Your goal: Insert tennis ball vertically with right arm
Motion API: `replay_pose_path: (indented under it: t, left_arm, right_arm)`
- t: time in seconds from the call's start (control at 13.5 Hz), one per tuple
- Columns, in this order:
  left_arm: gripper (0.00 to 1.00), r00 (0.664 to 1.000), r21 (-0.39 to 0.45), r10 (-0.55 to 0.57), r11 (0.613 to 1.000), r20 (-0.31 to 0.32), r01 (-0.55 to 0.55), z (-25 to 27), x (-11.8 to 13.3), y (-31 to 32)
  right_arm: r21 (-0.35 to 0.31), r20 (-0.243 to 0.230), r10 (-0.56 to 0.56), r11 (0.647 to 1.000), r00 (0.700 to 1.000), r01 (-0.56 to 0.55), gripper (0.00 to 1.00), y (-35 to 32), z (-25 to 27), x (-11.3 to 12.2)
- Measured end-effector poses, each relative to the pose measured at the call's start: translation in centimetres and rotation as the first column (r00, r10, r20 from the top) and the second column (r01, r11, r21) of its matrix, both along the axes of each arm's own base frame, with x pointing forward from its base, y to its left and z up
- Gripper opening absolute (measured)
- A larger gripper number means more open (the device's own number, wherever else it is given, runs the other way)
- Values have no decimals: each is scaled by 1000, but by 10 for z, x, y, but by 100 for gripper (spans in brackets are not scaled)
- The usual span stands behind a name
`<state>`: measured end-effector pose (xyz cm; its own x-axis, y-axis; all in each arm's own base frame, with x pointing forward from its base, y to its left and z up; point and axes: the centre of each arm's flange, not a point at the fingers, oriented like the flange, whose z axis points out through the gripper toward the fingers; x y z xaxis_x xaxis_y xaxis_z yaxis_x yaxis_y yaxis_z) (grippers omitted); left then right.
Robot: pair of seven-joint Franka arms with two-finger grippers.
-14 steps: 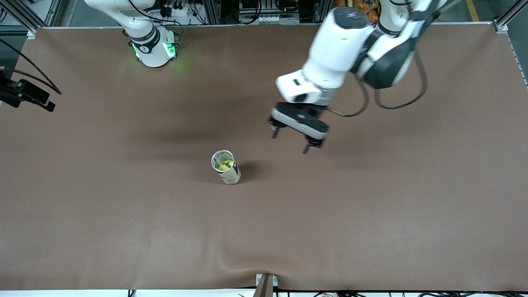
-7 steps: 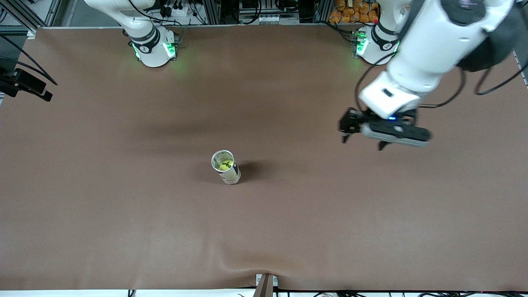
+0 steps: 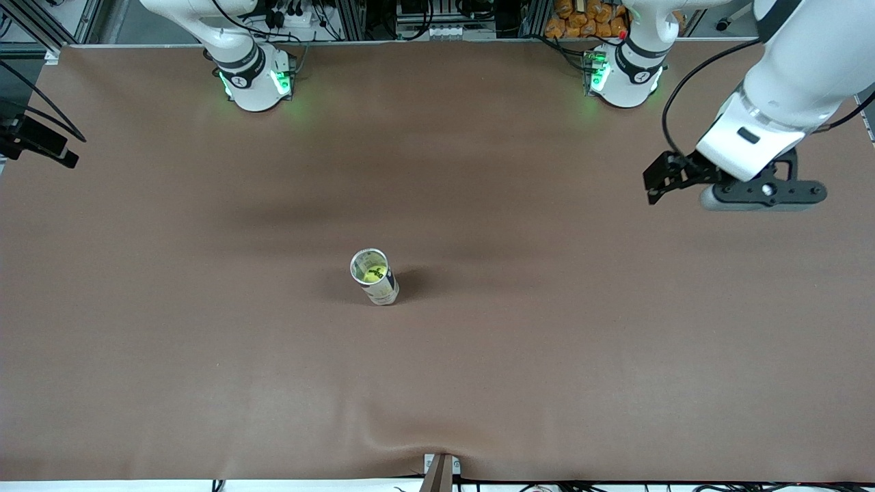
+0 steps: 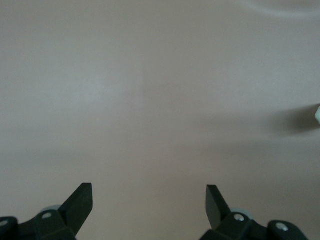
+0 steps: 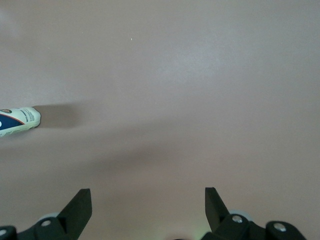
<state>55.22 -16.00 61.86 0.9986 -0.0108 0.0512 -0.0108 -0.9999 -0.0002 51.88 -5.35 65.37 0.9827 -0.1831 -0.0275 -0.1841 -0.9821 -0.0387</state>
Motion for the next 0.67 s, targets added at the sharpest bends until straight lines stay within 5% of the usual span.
replay_pose_path:
  t: [0.67]
  left_arm:
    - [100, 995, 12, 94, 996, -25, -94, 23, 3, 66]
  right_arm:
    - [9, 1, 1, 1000, 1000, -1, 100, 1, 0, 0]
